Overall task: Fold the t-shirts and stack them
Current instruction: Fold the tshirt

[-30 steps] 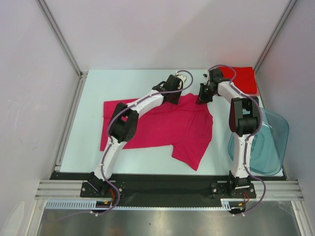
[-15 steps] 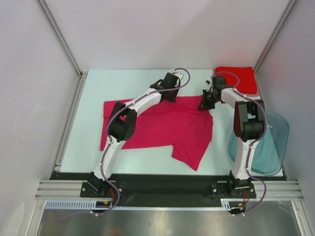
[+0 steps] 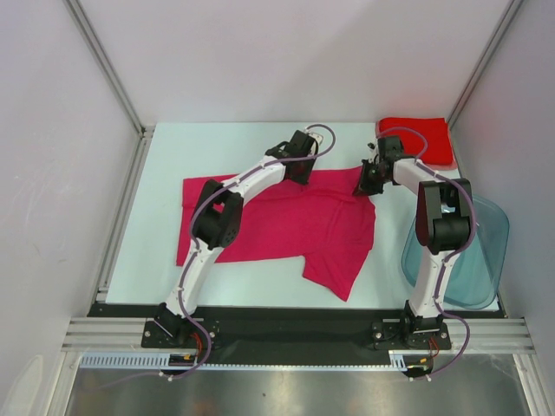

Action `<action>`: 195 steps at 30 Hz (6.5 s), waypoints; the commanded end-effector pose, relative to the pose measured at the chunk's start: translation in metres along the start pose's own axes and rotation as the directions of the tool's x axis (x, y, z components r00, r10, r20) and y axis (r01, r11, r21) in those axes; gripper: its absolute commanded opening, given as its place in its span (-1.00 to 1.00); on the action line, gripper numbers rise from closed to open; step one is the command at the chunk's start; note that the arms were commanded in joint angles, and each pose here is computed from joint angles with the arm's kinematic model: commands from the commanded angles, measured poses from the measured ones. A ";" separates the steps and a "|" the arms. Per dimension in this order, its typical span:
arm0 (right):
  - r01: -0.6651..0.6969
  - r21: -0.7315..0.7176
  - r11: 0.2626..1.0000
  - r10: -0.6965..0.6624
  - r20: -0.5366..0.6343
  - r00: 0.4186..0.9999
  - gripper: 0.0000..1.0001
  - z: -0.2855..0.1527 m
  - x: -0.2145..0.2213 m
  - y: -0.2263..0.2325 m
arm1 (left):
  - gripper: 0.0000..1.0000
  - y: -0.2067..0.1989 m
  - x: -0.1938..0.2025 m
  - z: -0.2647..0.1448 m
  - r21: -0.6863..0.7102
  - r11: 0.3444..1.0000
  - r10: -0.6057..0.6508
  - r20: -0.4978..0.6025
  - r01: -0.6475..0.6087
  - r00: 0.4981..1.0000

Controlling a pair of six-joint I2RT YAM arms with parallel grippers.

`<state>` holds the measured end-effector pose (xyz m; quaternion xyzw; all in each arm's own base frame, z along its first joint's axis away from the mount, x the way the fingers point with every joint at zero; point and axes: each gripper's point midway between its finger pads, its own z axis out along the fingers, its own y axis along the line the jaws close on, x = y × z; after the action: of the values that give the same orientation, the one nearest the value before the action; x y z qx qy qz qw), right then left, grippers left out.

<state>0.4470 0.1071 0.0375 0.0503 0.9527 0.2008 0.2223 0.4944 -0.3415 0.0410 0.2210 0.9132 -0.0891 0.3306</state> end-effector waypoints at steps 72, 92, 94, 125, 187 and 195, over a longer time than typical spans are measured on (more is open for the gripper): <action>-0.054 0.015 0.998 0.054 -0.053 0.997 0.11 -0.125 0.155 0.031 | 0.15 0.213 0.334 -0.270 -0.429 0.085 -0.978 0.137 0.899 0.157; -0.181 0.115 0.977 0.187 -0.045 0.981 0.06 -0.120 0.160 -0.005 | -0.47 0.212 0.361 -0.251 -0.480 0.021 -0.988 0.126 0.877 0.093; -0.199 0.124 0.972 0.206 -0.045 0.978 0.08 -0.115 0.161 -0.010 | -0.53 0.212 0.361 -0.251 -0.475 0.014 -0.988 0.127 0.880 0.085; -0.373 0.168 0.912 0.397 -0.140 0.907 -0.71 -0.071 0.222 -0.026 | -0.87 0.206 0.358 -0.249 -0.430 -0.028 -0.989 0.146 0.902 0.039; -0.194 0.028 0.981 0.191 0.078 0.979 -1.00 -0.078 0.004 0.020 | -0.99 0.283 0.223 -0.230 -0.375 0.142 -0.955 0.192 0.916 0.226; -0.200 0.011 0.980 0.199 0.055 0.978 -1.00 -0.064 -0.006 0.019 | -0.98 0.291 0.208 -0.212 -0.353 0.179 -0.958 0.152 0.918 0.245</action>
<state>0.4090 0.1019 0.0921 0.1615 0.9415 0.2068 0.2115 0.3458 0.0541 0.0549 -0.4692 0.8634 -0.0733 0.1704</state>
